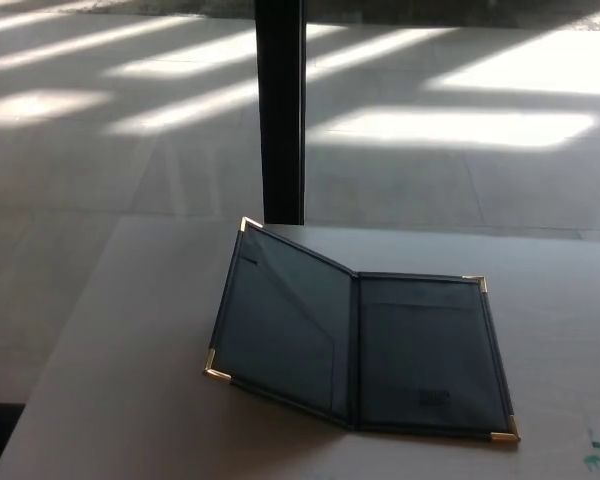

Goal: The robot uses its left hand to push the cover of the diary kept in the middle of the desk to close it

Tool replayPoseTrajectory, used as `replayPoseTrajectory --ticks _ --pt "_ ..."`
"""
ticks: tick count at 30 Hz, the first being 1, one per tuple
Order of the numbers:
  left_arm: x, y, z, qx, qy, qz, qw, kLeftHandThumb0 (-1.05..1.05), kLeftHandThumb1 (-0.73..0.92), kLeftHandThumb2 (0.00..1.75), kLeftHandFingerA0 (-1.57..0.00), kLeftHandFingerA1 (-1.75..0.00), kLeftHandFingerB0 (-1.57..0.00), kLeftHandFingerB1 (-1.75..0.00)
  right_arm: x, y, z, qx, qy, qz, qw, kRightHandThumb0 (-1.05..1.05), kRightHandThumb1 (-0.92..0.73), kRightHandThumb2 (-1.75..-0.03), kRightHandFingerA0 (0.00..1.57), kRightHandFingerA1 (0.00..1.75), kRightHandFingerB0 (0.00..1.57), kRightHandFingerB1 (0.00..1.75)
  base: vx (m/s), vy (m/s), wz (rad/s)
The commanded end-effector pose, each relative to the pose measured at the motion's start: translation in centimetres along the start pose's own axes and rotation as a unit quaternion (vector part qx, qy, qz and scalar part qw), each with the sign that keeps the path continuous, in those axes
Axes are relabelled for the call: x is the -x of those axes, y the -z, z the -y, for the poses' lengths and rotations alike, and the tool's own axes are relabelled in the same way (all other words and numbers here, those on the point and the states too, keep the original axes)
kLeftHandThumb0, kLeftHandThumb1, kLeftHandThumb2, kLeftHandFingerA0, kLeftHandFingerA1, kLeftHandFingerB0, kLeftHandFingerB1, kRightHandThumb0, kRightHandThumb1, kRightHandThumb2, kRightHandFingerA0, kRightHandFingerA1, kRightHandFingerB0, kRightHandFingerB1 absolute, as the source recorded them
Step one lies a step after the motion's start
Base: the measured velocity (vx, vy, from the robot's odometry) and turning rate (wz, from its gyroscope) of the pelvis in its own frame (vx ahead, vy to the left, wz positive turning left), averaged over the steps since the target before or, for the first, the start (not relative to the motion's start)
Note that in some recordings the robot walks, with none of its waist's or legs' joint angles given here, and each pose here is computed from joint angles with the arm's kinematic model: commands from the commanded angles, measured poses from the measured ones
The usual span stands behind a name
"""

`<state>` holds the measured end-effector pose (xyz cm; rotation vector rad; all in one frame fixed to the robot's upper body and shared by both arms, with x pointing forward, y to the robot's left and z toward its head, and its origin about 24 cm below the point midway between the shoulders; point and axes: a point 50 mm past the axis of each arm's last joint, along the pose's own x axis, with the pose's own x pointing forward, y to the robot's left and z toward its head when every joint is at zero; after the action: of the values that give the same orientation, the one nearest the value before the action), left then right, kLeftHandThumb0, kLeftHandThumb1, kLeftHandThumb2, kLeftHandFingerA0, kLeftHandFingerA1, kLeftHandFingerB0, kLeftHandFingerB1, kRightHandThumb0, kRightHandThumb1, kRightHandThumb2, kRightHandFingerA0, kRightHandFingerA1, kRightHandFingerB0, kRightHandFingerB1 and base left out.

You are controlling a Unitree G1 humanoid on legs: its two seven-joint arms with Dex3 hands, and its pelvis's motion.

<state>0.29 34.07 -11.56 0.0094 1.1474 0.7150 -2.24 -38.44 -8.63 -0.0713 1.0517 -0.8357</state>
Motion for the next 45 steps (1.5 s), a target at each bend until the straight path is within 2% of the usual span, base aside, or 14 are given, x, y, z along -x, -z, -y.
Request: replayPoseTrajectory --ticks 1,6,7,11,12,13,19,20,21,30,32,35,44,45 --pt "0.6 -2.7 -4.3 0.265 -0.056 0.071 0.96 -0.89 0.92 0.84 -0.2 -0.58 -0.17 -0.53 1.0 -2.4 6.6 -0.283 0.05 0.094 0.953 -0.97 -0.87 -0.66 0.71 0.8 0.5 0.53 0.0 0.0 0.0" --pt "0.4 -7.6 -3.9 0.22 -0.088 0.164 0.957 -0.92 0.92 0.79 -0.44 -0.61 -0.43 -0.56 1.0 -2.7 6.8 -0.295 0.046 0.096 0.949 -0.96 -0.88 -0.66 0.61 0.74 0.48 0.5 0.0 0.0 0.0" --pt "0.6 -9.4 -3.4 0.213 -0.079 0.186 0.956 -0.91 0.92 0.74 -0.41 -0.54 -0.41 -0.5 0.9 -2.7 6.7 -0.299 0.051 0.092 0.948 -0.91 -0.66 -1.12 0.61 0.75 0.49 0.59 0.0 0.0 0.0" --pt "1.9 -14.3 -0.8 0.18 -0.04 0.259 0.948 -0.95 0.92 0.76 -0.43 -0.48 -0.37 -0.45 0.9 -2.6 6.9 -0.308 0.046 0.093 0.946 -0.95 -0.88 -0.66 0.67 0.76 0.49 0.5 0.0 0.0 0.0" --pt "2.5 -15.8 0.1 0.178 -0.027 0.283 0.942 -0.84 0.78 1.24 -0.38 -0.57 -0.31 -0.52 0.9 -2.6 6.9 -0.307 0.046 0.094 0.946 -0.96 -0.88 -0.67 0.64 0.76 0.48 0.51 0.0 0.0 0.0" --pt "2.8 -16.8 0.8 0.179 -0.024 0.289 0.94 -0.9 0.92 0.74 -0.48 -0.43 -0.49 -0.43 0.9 -2.8 6.9 -0.308 0.046 0.093 0.946 -0.96 -0.88 -0.66 0.68 0.79 0.5 0.52 0.0 0.0 0.0" --pt "8.3 -22.8 8.5 0.149 0.101 0.402 0.898 -1.0 0.92 0.74 -0.51 -0.49 -0.52 -0.44 0.9 -2.9 7.0 -0.319 0.043 0.097 0.942 -0.95 -0.87 -0.67 0.64 0.75 0.5 0.51 0.0 0.0 0.0" --pt "9.1 -23.2 9.3 0.141 0.122 0.422 0.887 -1.05 0.92 0.73 -0.47 -0.52 -0.5 -0.46 0.8 -2.9 7.0 -0.319 0.045 0.094 0.942 -0.91 -0.67 -1.12 0.62 0.76 0.48 0.59 0.0 0.0 0.0" --pt "10.7 -24.0 11.4 0.143 0.147 0.428 0.88 -1.05 0.92 0.7 -0.54 -0.51 -0.54 -0.45 0.8 -2.7 7.0 -0.317 0.046 0.092 0.943 -0.94 -0.87 -0.67 0.66 0.75 0.51 0.5 0.0 0.0 0.0" --pt "15.0 -23.9 17.2 0.09 0.237 0.446 0.858 -0.75 0.92 0.87 -0.47 -0.49 -0.38 -0.46 0.8 -2.9 7.1 -0.32 0.05 0.094 0.942 -0.93 -0.87 -0.66 0.71 0.78 0.53 0.52 0.0 0.0 0.0" --pt "15.7 -22.8 18.8 0.078 0.256 0.444 0.855 -0.7 0.85 1.25 -0.45 -0.62 -0.26 -0.51 0.7 -2.7 7.1 -0.328 0.049 0.09 0.939 -0.93 -0.86 -0.66 0.72 0.76 0.55 0.5 0.0 0.0 0.0" --pt "16.1 -21.5 20.5 0.058 0.27 0.423 0.863 -0.8 0.92 0.87 -0.49 -0.52 -0.39 -0.47 0.6 -2.6 7.1 -0.328 0.047 0.09 0.939 -0.94 -0.86 -0.66 0.71 0.76 0.53 0.52 0.0 0.0 0.0" --pt "16.5 -19.5 22.7 0.035 0.296 0.385 0.874 -0.85 0.92 0.89 -0.47 -0.52 -0.37 -0.48 0.6 -2.6 6.8 -0.331 0.047 0.087 0.938 -0.93 -0.86 -0.66 0.72 0.79 0.56 0.52 0.0 0.0 0.0" --pt "16.5 -19.4 22.8 0.033 0.298 0.382 0.874 -0.79 0.85 1.16 -0.43 -0.57 -0.4 -0.55 0.6 -2.5 6.9 -0.33 0.045 0.086 0.939 -0.93 -0.86 -0.66 0.74 0.75 0.55 0.5 0.0 0.0 0.0"
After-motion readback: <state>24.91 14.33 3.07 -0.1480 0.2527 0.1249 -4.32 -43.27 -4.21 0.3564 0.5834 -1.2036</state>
